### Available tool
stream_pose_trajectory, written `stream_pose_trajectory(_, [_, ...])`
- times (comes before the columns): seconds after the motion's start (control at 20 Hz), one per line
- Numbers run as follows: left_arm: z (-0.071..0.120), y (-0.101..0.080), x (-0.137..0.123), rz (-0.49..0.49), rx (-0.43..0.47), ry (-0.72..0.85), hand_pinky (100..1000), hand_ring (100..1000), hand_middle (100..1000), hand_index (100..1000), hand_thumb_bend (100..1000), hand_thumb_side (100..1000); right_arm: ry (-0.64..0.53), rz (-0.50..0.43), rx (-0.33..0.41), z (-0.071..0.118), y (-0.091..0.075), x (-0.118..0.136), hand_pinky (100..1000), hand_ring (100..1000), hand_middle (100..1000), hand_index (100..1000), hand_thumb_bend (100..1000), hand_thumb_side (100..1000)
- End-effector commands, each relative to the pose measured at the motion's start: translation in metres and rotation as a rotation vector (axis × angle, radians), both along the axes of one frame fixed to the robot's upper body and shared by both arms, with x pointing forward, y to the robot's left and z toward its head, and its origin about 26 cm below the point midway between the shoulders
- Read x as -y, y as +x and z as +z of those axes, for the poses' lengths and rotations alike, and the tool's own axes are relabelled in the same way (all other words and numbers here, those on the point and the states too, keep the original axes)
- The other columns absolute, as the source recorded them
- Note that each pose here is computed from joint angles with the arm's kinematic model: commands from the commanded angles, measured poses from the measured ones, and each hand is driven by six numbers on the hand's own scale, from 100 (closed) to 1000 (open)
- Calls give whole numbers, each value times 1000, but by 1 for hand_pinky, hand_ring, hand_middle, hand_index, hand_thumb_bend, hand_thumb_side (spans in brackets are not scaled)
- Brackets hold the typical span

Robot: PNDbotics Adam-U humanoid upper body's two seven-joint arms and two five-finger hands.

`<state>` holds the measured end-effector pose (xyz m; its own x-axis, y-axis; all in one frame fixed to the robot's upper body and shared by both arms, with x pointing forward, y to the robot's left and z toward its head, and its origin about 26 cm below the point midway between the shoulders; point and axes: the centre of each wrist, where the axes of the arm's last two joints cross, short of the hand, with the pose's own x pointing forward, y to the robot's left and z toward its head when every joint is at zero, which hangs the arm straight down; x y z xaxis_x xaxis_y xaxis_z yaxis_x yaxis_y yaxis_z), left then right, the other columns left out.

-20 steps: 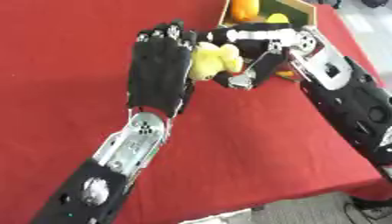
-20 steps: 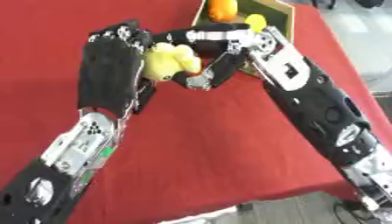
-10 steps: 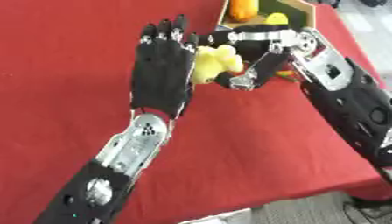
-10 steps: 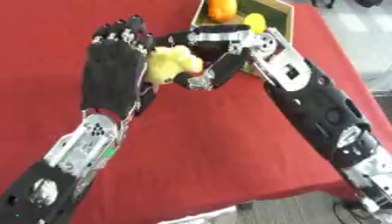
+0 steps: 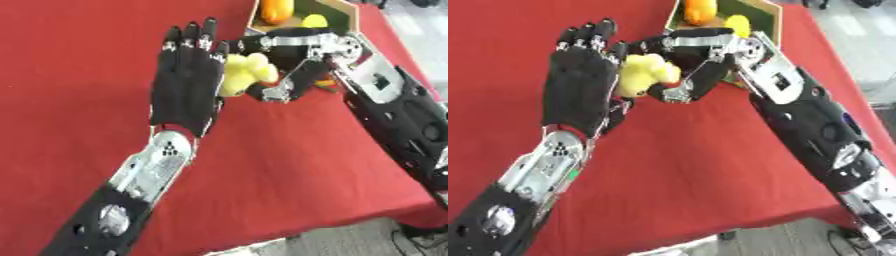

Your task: Pick up the objects with one hand, pass them to the other hand, and then place them into the box on the other side of the table.

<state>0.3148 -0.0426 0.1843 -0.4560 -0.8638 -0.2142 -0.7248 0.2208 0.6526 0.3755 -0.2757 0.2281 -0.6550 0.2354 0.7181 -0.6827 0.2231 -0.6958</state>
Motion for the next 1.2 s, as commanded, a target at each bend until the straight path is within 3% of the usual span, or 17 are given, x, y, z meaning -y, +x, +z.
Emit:
stream_pose_trajectory(0.05, [7, -5, 6, -22, 27, -14, 580, 631, 652, 832, 944, 199, -1, 3, 41, 13, -4, 3, 765, 1000, 131, 344, 100, 168])
stream_pose_trajectory(0.55, [10, -6, 5, -1, 83, -70, 593, 660, 682, 855, 967, 301, 4, -19, 27, 11, -3, 9, 759, 1000, 129, 341, 100, 166])
stream_pose_trajectory(1.2, [5, -4, 5, 11, 98, -100, 602, 671, 689, 858, 972, 288, 7, -38, 11, 7, -2, 13, 752, 1000, 127, 337, 100, 156])
